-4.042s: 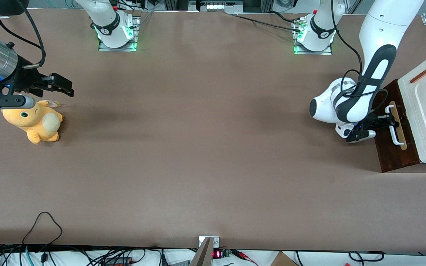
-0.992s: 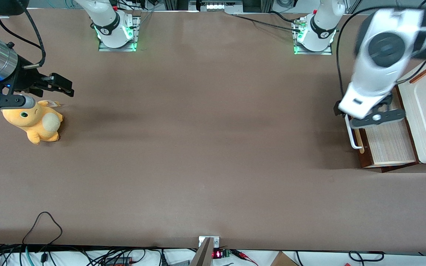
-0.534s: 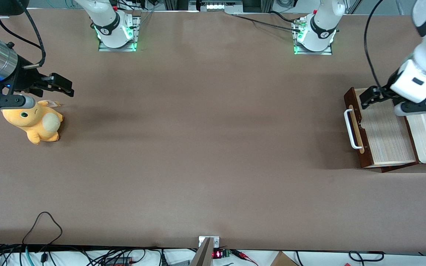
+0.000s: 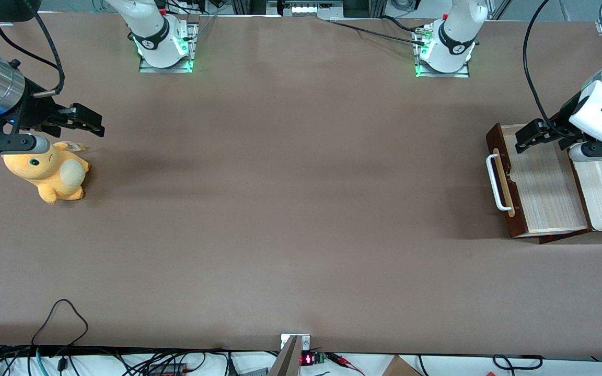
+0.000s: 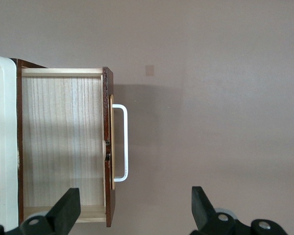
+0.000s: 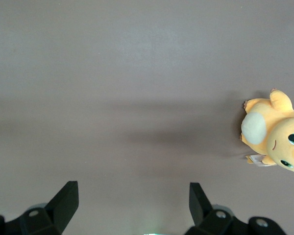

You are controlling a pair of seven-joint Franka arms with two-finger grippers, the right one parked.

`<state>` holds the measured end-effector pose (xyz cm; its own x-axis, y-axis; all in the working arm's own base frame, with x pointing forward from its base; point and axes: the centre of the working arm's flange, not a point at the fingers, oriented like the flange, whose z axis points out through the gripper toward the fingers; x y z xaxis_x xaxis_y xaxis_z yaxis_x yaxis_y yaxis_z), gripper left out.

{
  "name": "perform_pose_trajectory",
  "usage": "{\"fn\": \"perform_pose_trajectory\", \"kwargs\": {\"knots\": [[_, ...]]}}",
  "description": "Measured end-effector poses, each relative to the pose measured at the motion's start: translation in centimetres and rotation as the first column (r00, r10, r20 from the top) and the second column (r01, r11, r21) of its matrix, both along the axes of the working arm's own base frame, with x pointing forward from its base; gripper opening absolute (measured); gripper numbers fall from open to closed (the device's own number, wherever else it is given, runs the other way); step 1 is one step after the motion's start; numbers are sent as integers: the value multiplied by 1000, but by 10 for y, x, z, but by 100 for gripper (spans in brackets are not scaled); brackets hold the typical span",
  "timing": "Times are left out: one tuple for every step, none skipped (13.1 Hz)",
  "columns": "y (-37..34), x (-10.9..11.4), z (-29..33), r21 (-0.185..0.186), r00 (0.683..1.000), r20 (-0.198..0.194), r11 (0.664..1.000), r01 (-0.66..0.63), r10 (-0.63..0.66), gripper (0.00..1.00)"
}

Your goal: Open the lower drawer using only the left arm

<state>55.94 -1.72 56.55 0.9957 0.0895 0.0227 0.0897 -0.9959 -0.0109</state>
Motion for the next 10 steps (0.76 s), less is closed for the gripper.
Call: {"fn": "perform_pose_trajectory", "kwargs": {"knots": [[0, 0, 1, 0, 1000, 2, 1000, 0, 0, 100], [0, 0, 2, 0, 1000, 6, 1000, 0, 0, 100], [0, 1, 4, 0, 1000, 10, 1000, 0, 0, 100], [0, 1, 6, 0, 1000, 13, 1000, 0, 0, 100], [0, 1, 6, 0, 1000, 15, 1000, -1, 1, 100], [1, 1, 7, 0, 1000, 15, 1000, -1, 1, 100], [0, 1, 7, 0, 1000, 15, 1000, -1, 1, 100], [1, 1, 7, 0, 1000, 16, 1000, -1, 1, 100], [1, 1, 7, 0, 1000, 16, 1000, -1, 1, 100], [1, 1, 7, -1, 1000, 16, 1000, -1, 1, 100]]}}
